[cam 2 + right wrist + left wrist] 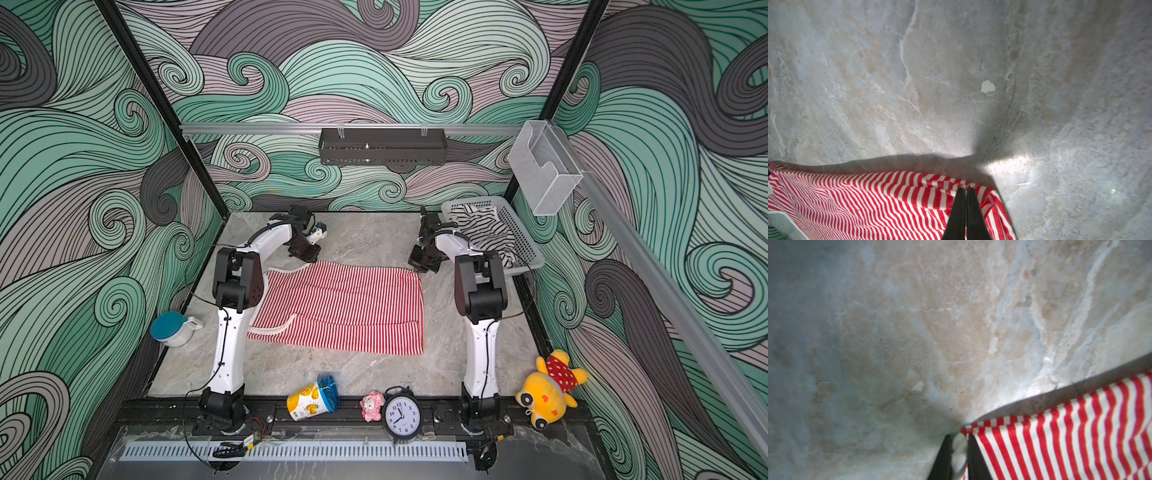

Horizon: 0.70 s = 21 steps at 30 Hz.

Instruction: Fold and stack the tank tops

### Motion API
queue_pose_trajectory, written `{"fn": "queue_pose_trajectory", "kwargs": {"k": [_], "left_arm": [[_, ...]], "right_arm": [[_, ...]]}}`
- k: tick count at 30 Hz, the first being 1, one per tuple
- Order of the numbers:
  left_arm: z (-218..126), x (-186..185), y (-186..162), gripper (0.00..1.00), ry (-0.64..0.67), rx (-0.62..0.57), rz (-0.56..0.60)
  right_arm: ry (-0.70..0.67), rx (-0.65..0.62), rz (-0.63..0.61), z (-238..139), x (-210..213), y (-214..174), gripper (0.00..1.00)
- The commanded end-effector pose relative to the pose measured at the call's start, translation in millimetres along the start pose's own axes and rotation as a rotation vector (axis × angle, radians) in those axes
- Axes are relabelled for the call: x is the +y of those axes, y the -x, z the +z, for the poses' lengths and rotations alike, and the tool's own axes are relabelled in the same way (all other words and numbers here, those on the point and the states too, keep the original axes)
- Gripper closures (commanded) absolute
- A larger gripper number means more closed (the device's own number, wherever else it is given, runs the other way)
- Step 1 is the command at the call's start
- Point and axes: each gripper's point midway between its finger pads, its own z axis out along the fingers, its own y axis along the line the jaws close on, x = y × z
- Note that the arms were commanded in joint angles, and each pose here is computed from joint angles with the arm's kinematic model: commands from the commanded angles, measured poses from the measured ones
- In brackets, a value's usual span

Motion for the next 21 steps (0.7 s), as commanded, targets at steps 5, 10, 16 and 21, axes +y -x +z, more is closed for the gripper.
{"fn": "queue_pose_trajectory", "kwargs": {"k": [5, 10, 16, 21], "left_arm": [[-1.4, 0.0, -10.0, 0.95, 0.036, -0.007, 0.009], [-21.8, 2.8, -10.7, 0.94, 0.078, -0.053, 0.007], [-44.7, -1.4, -13.9, 0.93, 0.087, -0.102, 0.009], [-59.0, -3.0, -19.7, 0.93, 0.099, -0.124, -0.003]], "right_arm": [[0.017, -0.042, -0.043, -20.6, 7.4, -1.6, 1.00], [0.043, -0.050, -0.052, -24.6, 9.5, -6.5, 1.00], [0.082, -0.080, -0.046, -35.3, 9.2, -19.2, 1.00], [0.115, -0.101, -0.046, -43.5, 8.9, -30.9, 1.00]]}}
